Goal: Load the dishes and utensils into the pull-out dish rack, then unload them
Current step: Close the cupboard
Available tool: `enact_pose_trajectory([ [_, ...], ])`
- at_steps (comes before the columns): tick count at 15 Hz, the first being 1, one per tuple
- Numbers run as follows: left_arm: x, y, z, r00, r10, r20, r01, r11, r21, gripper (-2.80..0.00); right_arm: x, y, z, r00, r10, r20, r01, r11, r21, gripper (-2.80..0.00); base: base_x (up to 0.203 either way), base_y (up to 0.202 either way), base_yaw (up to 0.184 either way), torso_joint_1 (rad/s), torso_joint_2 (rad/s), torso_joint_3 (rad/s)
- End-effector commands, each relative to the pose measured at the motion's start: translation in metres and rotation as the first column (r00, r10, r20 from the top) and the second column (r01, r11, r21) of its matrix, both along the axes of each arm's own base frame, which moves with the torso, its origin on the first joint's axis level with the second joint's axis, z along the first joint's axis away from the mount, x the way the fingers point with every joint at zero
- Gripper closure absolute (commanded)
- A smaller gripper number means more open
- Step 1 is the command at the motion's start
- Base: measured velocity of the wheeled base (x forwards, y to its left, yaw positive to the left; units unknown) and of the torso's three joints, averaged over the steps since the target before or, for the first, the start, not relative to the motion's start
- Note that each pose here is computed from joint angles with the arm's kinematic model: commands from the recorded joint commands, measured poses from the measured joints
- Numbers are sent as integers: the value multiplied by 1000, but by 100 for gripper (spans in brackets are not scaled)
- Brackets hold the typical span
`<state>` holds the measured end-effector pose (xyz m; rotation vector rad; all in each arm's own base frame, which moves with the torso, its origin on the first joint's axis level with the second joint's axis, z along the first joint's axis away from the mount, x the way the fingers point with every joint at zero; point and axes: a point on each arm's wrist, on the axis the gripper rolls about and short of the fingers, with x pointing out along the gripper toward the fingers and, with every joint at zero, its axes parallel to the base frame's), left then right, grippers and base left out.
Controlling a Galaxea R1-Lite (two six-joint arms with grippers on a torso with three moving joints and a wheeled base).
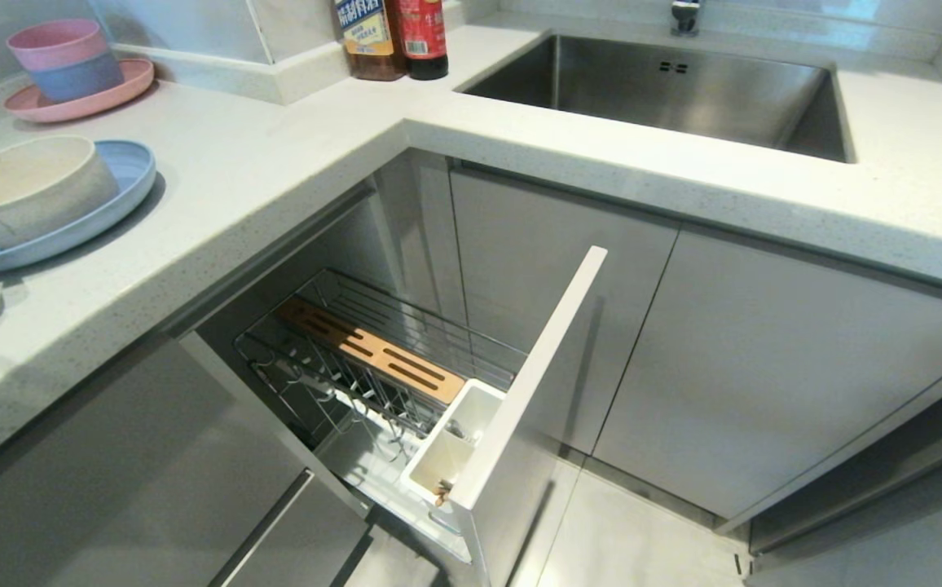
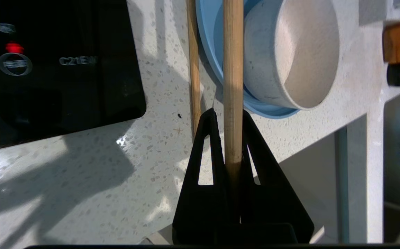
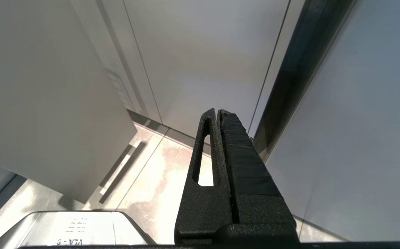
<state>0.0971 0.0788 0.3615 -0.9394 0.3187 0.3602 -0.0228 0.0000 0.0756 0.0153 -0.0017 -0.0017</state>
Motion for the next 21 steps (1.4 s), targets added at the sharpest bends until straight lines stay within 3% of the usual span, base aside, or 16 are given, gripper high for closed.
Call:
enact_pose_trajectory([
  [1, 13, 14, -11, 999, -27, -34, 25, 998, -65, 0, 0, 0, 0, 1000, 0, -2, 0, 1000, 0, 0, 0, 0, 0, 0, 0, 0],
  [5, 20, 23, -22, 994, -109, 3, 108, 986, -125, 0, 0, 0, 0, 1000, 0, -2, 0, 1000, 0, 0, 0, 0, 0, 0, 0, 0],
  [10, 20, 25, -38, 988, -158, 5, 155, 965, -211, 0, 0, 0, 0, 1000, 0, -2, 0, 1000, 0, 0, 0, 0, 0, 0, 0, 0],
  [21, 30, 35, -46, 980, -199, 19, 197, 947, -255, 0, 0, 0, 0, 1000, 0, -2, 0, 1000, 0, 0, 0, 0, 0, 0, 0, 0],
])
